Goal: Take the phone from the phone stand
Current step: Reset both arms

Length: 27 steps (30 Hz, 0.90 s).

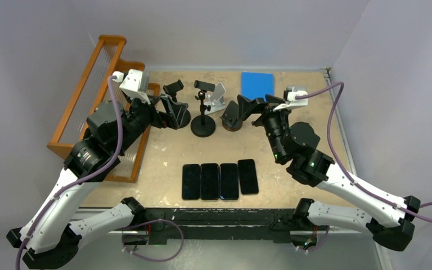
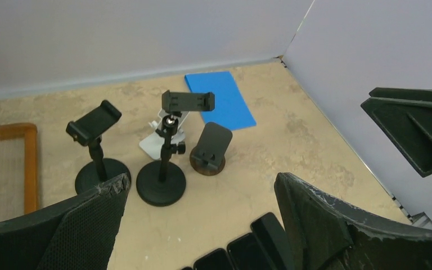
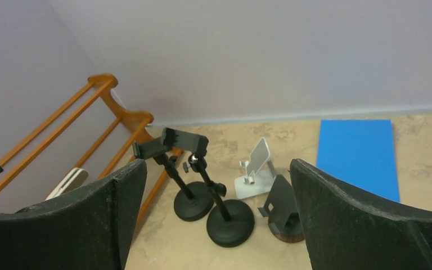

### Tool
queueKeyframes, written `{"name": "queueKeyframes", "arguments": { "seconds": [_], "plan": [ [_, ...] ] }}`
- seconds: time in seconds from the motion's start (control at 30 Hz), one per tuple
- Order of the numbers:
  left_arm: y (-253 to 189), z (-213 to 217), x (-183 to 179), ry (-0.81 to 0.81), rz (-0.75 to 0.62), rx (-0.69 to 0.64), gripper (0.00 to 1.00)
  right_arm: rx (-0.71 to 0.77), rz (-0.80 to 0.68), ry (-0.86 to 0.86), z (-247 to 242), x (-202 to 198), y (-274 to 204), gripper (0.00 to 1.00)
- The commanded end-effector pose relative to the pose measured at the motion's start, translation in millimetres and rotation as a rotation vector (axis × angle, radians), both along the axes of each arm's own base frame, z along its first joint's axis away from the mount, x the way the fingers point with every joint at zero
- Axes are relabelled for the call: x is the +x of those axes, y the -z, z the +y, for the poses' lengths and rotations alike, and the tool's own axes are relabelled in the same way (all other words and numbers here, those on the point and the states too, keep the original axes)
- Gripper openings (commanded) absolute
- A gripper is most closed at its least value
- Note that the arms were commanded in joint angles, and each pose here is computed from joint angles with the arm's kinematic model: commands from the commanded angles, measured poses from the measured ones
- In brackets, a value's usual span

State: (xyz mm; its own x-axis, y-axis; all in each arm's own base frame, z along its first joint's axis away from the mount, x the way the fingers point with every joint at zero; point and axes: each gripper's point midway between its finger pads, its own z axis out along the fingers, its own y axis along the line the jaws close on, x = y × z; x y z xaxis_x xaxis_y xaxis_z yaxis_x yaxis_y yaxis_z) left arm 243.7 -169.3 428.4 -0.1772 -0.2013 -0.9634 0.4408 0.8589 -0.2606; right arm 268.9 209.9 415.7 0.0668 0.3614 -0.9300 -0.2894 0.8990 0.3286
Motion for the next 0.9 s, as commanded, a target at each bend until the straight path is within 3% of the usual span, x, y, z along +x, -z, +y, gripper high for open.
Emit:
{"name": "queueKeyframes", "arguments": {
  "seconds": [0.0,0.4,0.87],
  "plan": [
    [-7.3,14.1,-11.8,-0.028,-0.013,-0.051,1.00,0.102,-0.027,-0.014,-15.8,-13.1,-6.9,0.99],
    [-19.8,16.9,-14.9,-0.030,-0.036,-0.073,1.00,0.289,-0.239,-0.056,-73.1,-58.2,-73.0,0.99],
    [-16.9,18.8,-18.3,-0.030,-0.038,-0.095,1.00,0.246,-0.257,-0.089,-53.6,-52.3,-53.4,0.99]
  ]
}}
